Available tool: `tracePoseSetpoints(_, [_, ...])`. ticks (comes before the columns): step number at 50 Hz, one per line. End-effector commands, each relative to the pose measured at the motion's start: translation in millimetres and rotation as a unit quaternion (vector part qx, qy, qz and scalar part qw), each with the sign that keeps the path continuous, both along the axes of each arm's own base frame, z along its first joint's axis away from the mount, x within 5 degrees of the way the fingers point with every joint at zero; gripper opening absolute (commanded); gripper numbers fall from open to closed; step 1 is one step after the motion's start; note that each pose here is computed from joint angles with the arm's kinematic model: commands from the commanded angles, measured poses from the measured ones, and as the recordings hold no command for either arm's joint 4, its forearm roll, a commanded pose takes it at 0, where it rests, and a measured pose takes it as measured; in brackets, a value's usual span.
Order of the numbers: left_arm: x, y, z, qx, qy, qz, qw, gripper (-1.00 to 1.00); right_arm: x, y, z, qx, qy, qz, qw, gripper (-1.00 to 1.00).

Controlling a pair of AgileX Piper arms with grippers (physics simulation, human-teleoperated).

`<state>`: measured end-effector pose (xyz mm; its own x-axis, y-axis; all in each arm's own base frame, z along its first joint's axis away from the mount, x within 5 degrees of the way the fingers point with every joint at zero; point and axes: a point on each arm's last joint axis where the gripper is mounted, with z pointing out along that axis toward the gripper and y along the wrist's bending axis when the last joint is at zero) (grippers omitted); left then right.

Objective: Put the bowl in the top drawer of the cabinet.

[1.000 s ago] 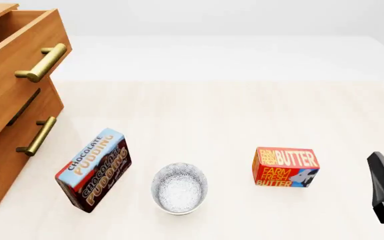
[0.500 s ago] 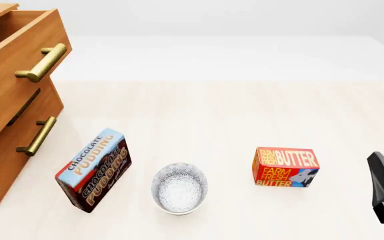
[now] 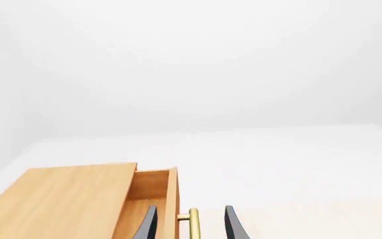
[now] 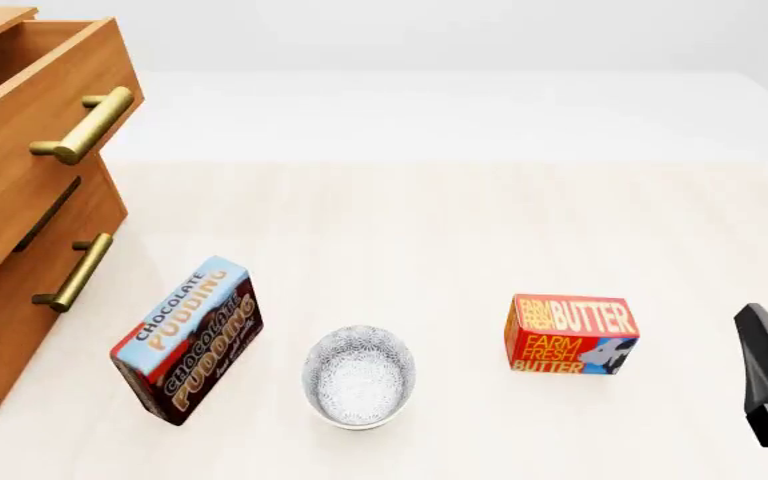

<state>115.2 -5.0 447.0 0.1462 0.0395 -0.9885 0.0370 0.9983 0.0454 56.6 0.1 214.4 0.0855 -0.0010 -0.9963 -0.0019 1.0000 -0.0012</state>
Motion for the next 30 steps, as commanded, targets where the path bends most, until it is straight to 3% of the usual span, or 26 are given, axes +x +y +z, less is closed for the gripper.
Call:
tracePoseSetpoints(1, [25,4,0,-0.037,0.034,0.013,0.9987,1.00,0,0,0,0.000,0.000,0.000,1.0000,1.00])
tracePoseSetpoints(12, [47,5,-5,-0.037,0.048,0.019,0.9980,1.00,0,0,0,0.000,0.000,0.000,1.0000,1.00])
tracePoseSetpoints(30, [86,9,-16,-0.082,0.072,0.025,0.9938,1.00,0,0,0,0.000,0.000,0.000,1.0000,1.00])
